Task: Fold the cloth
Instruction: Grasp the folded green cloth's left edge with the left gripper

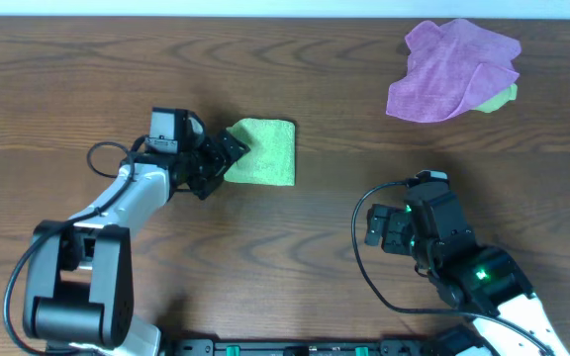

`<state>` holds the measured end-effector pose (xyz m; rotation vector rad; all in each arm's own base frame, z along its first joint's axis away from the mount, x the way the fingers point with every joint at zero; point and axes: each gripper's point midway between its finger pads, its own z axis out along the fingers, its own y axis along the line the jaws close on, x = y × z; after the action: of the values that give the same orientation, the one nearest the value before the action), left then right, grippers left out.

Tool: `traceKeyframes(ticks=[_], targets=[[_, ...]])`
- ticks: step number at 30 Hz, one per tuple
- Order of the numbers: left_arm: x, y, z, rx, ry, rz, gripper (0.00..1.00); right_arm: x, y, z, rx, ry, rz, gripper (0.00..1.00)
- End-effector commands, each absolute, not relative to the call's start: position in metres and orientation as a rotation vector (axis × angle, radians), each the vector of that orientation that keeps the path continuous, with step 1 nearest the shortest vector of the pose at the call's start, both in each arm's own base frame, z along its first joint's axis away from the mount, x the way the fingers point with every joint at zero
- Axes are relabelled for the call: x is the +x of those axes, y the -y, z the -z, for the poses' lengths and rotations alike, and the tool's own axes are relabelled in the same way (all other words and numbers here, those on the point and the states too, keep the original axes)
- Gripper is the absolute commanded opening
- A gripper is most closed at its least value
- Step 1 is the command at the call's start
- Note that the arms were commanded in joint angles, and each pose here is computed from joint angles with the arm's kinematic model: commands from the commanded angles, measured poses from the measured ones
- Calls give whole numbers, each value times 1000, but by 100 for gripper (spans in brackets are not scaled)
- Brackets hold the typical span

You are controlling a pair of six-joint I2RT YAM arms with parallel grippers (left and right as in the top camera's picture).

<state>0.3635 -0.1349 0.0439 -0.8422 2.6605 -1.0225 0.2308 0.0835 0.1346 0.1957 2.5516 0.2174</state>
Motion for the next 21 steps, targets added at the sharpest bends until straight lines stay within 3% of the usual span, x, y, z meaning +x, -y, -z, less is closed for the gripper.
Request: traceKeyframes(ticks=[1,21], targets=[[361,134,-28,-913,-2686,1000,95,232,-77,-133,240,-2544,-194,99],[380,141,-20,-959,-2621,1058,96,232,-77,-133,240,-2544,-193,99]])
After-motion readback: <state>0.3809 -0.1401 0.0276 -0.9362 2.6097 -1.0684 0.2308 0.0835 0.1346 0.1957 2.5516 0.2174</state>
